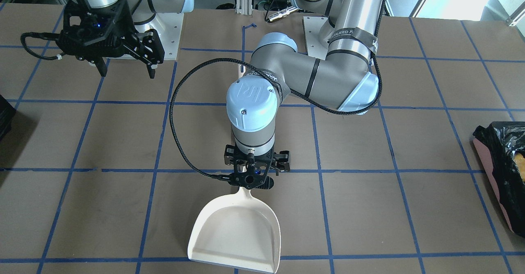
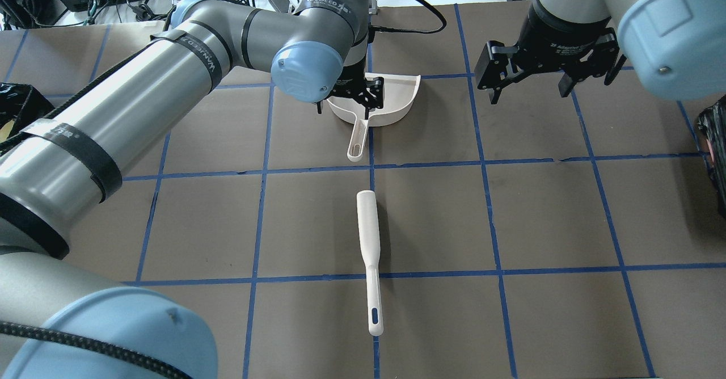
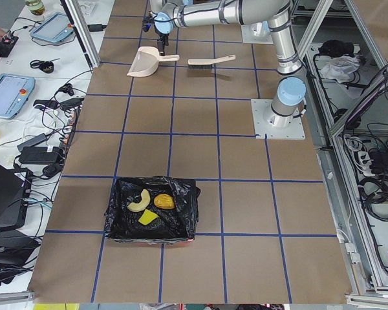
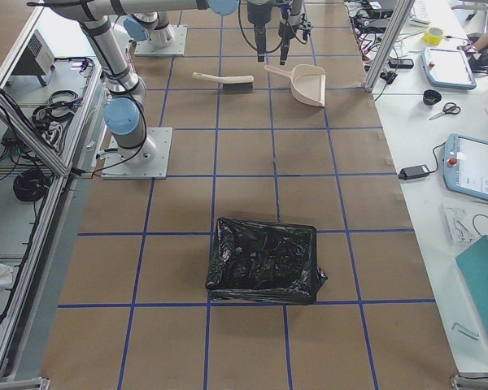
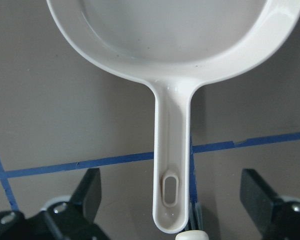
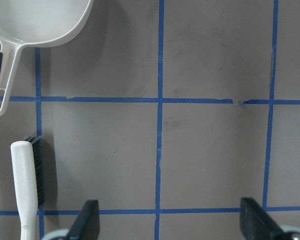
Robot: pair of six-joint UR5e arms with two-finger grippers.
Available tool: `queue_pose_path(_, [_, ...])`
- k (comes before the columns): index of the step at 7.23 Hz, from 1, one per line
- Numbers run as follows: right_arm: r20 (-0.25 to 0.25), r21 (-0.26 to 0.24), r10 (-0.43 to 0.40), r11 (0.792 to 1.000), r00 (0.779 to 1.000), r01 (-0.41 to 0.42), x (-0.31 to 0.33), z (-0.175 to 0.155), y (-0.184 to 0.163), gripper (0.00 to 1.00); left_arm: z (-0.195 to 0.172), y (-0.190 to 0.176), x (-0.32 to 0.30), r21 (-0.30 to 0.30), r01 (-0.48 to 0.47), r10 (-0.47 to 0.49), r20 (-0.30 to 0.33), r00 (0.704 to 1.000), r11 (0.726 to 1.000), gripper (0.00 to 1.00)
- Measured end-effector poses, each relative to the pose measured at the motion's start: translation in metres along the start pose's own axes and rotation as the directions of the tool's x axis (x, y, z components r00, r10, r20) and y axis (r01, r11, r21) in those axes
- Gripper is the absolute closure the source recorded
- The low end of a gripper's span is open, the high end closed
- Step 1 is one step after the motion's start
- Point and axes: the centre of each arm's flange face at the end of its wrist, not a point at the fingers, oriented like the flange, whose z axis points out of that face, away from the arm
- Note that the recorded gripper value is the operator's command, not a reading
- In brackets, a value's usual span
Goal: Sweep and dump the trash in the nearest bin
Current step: 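Open the left gripper and release the dustpan handle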
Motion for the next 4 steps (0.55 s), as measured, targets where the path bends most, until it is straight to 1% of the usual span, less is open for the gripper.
queue_pose_path(1, [0.0, 0.0, 0.0, 1.0, 1.0, 0.0, 0.0, 0.0, 0.0, 0.0, -0.005, 0.001, -0.013, 0.014, 0.009, -0.01, 0.05, 0.999, 1.0, 0.0])
queue_pose_path(2, [0.0, 0.0, 0.0, 1.0, 1.0, 0.0, 0.0, 0.0, 0.0, 0.0, -0.013, 0.002, -0.032, 0.027, 0.033, -0.035, 0.069, 0.997, 0.999, 0.0])
queue_pose_path(4, [0.001, 0.001, 0.0, 1.0, 1.0, 0.0, 0.0, 0.0, 0.0, 0.0, -0.038, 0.009, -0.078, 0.054, 0.079, -0.083, 0.072, 0.994, 0.995, 0.0])
